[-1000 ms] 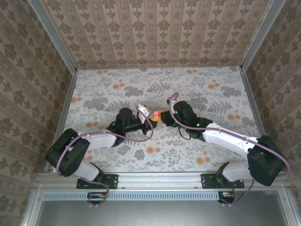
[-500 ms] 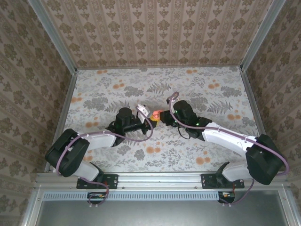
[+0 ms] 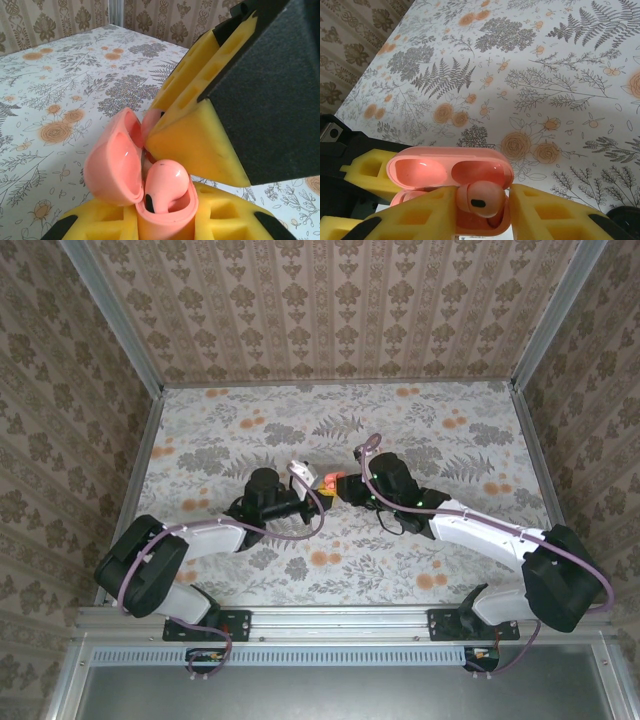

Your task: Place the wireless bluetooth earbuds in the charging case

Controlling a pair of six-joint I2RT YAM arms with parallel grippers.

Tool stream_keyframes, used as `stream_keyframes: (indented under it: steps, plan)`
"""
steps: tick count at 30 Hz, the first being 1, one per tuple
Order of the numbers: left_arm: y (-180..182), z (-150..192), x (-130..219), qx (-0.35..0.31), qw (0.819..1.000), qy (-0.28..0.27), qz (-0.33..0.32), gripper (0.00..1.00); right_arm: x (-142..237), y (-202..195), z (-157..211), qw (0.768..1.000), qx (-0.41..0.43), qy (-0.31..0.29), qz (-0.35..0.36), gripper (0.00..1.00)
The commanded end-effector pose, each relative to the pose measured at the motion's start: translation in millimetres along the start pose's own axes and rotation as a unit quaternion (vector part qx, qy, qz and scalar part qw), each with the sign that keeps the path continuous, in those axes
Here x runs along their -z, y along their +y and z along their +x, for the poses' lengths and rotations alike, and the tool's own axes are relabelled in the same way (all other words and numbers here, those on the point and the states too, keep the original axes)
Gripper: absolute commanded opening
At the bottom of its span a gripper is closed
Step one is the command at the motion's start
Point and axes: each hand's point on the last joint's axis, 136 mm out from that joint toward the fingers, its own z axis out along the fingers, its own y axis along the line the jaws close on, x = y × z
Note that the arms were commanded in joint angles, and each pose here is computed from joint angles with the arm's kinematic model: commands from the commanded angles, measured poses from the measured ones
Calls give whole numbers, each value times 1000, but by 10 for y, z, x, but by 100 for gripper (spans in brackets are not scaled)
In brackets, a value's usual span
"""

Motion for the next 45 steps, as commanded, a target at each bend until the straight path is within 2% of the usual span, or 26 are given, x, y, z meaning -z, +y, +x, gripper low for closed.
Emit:
stream_keyframes:
  steps: [1, 23, 45]
  plan:
    - [10, -346, 55, -21, 998, -53, -5, 15, -24, -16, 163, 1000, -5, 28, -2, 36]
    - [-2, -280, 117, -22, 999, -43, -13, 15, 60, 140, -91, 997, -39, -15, -65, 45]
    - [-14, -304, 136, -21, 999, -47, -13, 15, 200, 213, -295, 992, -59, -49, -104, 48]
